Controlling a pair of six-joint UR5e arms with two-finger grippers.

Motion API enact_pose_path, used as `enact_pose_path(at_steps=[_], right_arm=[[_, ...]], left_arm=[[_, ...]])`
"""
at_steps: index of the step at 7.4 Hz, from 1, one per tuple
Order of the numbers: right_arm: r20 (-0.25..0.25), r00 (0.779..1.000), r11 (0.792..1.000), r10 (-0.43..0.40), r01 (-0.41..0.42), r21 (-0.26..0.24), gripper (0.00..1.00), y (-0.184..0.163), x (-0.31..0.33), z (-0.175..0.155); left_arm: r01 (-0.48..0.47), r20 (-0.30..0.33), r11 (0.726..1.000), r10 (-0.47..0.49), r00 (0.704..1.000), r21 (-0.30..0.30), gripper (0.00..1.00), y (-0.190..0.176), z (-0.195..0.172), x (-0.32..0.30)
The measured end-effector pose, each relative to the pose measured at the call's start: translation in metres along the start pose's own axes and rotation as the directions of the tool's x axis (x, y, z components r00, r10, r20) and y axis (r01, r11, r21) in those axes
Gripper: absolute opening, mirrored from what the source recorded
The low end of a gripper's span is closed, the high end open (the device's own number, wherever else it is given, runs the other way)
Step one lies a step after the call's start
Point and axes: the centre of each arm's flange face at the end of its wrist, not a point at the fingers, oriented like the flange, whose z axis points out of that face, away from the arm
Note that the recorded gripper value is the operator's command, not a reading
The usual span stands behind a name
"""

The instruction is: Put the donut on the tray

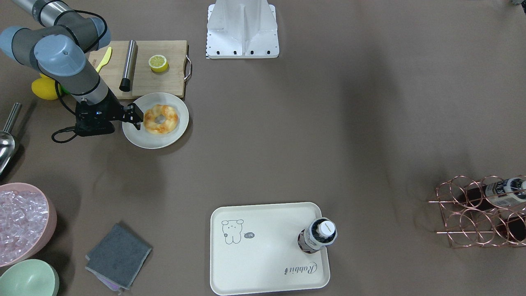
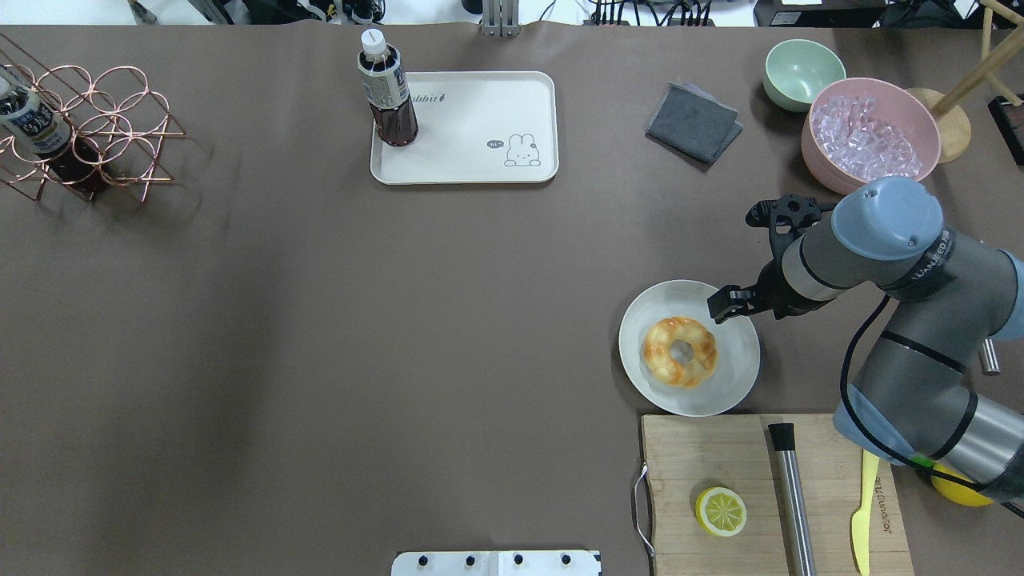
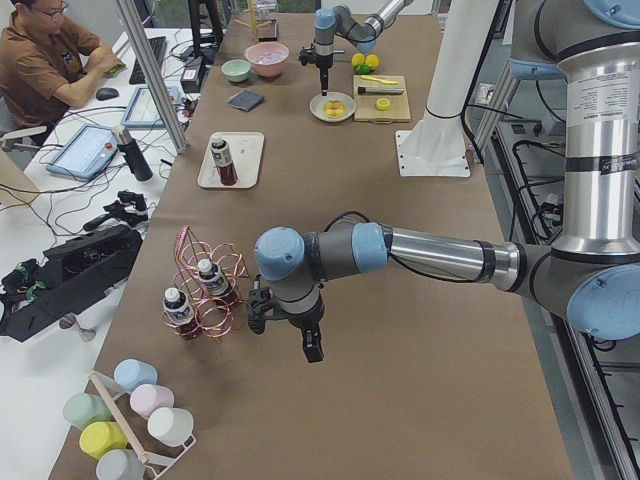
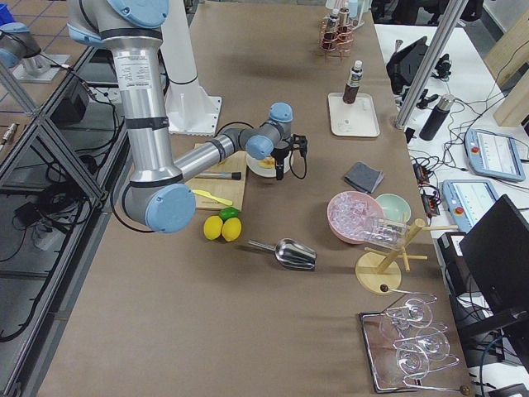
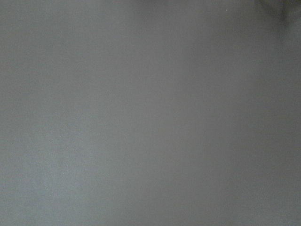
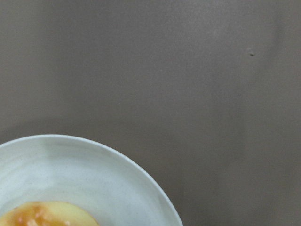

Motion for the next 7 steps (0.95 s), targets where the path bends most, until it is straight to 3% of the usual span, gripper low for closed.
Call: enact_pose_path(at_steps=[1,2,4,5,6,7], right_arm=[[-0.006,1.000,1.000,-0.002,0.002,-0.005,0.86,0.003,-0.001,0.007],[-0.010,1.000,1.000,-0.002,0.001,-0.009,0.76,0.005,-0.001,0.011],[-0.018,1.000,1.000,0.002,-0.002,-0.017,0.41,0.007,0.001,0.017],[-0.021,1.000,1.000,0.009,-0.009,-0.021,0.12,0.008,0.001,0.020],[-0.020,1.000,1.000,0.014,-0.014,-0.023,0.00,0.009,-0.001,0.021],[-0.019,1.000,1.000,0.016,-0.017,-0.024,0.00,0.008,-0.002,0.021]], left_arm=[[-0.001,-0.001,1.000,0.001,1.000,0.000,0.98,-0.002,0.000,0.000],[-0.003,-0.001,1.000,0.003,1.000,0.004,0.98,-0.004,-0.002,0.001],[-0.002,-0.001,1.000,0.002,1.000,0.008,0.98,-0.005,-0.004,0.001],[0.001,-0.001,1.000,-0.001,1.000,0.007,0.98,-0.004,-0.004,-0.001],[0.004,-0.001,1.000,-0.004,1.000,0.008,0.98,-0.003,-0.004,-0.003],[0.012,-0.003,1.000,-0.012,1.000,0.012,0.98,0.000,-0.005,-0.007]])
